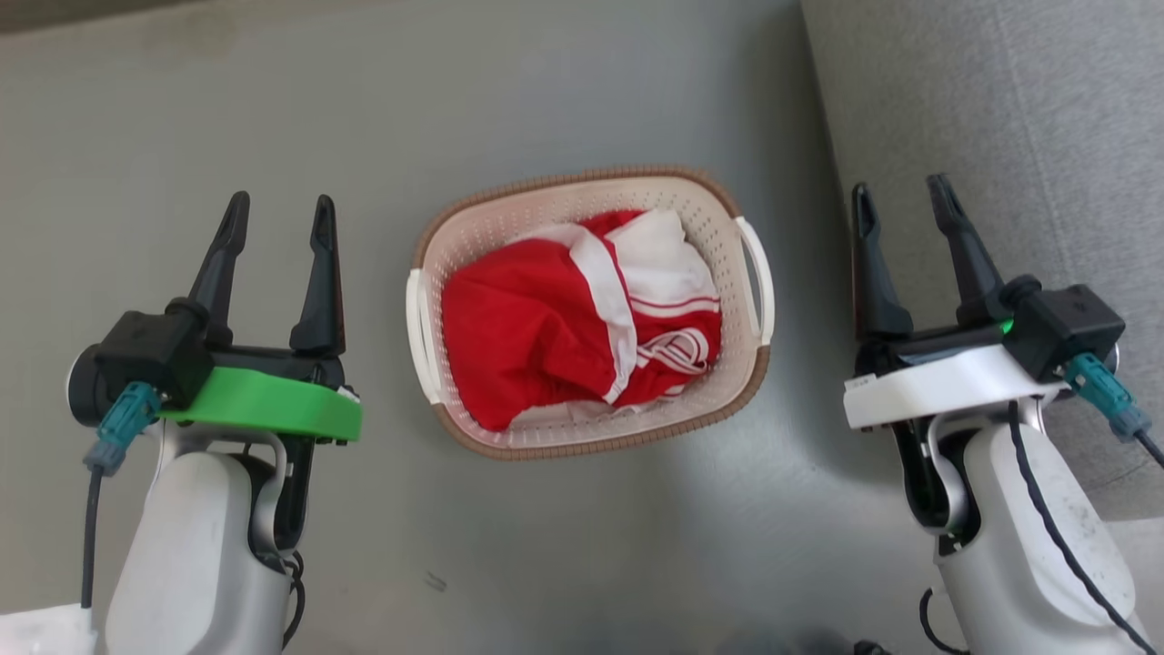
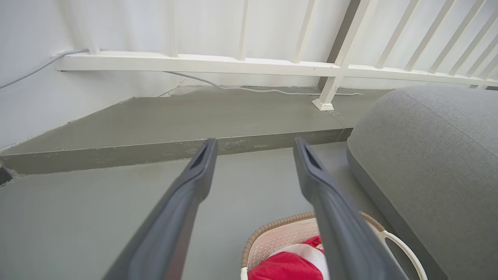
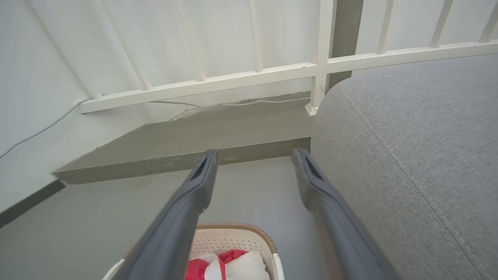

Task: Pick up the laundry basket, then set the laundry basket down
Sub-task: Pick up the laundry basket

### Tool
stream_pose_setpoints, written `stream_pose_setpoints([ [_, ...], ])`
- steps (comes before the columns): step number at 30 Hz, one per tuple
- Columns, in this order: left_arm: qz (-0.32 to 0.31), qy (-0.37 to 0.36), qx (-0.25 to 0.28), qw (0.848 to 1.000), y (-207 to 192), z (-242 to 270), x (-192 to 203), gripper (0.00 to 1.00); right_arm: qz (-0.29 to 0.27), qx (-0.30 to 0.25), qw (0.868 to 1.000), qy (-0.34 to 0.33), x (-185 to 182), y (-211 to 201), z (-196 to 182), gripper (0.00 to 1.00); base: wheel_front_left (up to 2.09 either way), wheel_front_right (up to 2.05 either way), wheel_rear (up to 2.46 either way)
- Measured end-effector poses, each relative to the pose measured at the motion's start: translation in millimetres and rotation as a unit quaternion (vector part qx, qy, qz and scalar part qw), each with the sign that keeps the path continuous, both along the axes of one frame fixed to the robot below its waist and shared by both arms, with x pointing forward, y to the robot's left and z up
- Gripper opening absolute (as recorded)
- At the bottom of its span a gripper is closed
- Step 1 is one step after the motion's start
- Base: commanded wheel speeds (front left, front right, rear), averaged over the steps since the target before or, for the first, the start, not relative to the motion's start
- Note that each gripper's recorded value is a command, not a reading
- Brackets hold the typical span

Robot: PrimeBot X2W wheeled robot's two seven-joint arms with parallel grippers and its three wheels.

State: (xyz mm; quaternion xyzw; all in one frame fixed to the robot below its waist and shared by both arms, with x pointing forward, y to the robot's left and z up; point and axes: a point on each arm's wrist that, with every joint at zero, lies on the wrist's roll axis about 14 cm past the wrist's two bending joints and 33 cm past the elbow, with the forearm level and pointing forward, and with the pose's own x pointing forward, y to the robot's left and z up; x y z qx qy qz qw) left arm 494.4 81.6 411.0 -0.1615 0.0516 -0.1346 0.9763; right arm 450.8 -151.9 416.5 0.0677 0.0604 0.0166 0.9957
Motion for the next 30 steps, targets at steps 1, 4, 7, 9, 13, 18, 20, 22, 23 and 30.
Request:
stream_pose_setpoints([
  [1, 0.0, 0.007, -0.001, 1.0, -0.2, -6.0, 0.7, 1.0, 0.001, 0.0, 1.0, 0.003, 2.2, 0.4, -3.5, 1.0, 0.0, 0.0, 0.0],
  [4, -0.004, 0.018, -0.002, 1.0, -1.9, -18.6, 5.5, 1.0, 0.002, -0.001, 1.0, 0.016, 6.8, 0.9, -16.3, 1.0, 0.0, 0.0, 0.0],
  [7, -0.007, 0.028, -0.005, 1.0, -3.5, -30.0, 12.1, 1.0, 0.002, -0.002, 0.999, 0.032, 9.4, 0.9, -30.5, 1.0, 0.0, 0.0, 0.0],
  [9, -0.007, 0.037, -0.004, 0.999, -3.3, -39.9, 14.8, 1.0, 0.001, -0.004, 0.999, 0.042, 11.4, 0.8, -39.5, 1.0, 0.0, 0.0, 0.0],
  [13, -0.009, 0.056, -0.008, 0.998, -4.4, -57.4, 18.7, 1.0, 0.003, -0.005, 0.998, 0.058, 16.1, 1.7, -56.5, 1.0, 0.0, 0.0, 0.0],
  [18, -0.013, 0.075, -0.005, 0.997, -6.4, -78.3, 21.8, 1.0, 0.007, -0.005, 0.997, 0.083, 18.6, 4.3, -79.3, 1.0, 0.0, 0.0, 0.0],
  [20, -0.014, 0.083, -0.004, 0.996, -6.2, -86.1, 23.0, 1.0, 0.009, -0.005, 0.996, 0.086, 22.6, 5.5, -85.3, 1.0, 0.0, 0.0, 0.0],
  [22, -0.015, 0.098, -0.008, 0.995, -6.8, -96.2, 23.2, 1.0, 0.012, -0.005, 0.996, 0.091, 25.3, 6.7, -92.2, 1.0, 0.0, 0.0, 0.0],
  [23, -0.015, 0.108, -0.012, 0.994, -7.1, -102.8, 22.6, 1.0, 0.012, -0.004, 0.995, 0.095, 26.1, 7.3, -95.8, 1.0, 0.0, 0.0, 0.0],
  [30, -0.026, 0.153, -0.016, 0.988, -12.3, -138.3, 22.1, 1.0, 0.017, -0.002, 0.993, 0.12, 31.8, 11.0, -124.9, 1.0, 0.0, 0.0, 0.0],
])
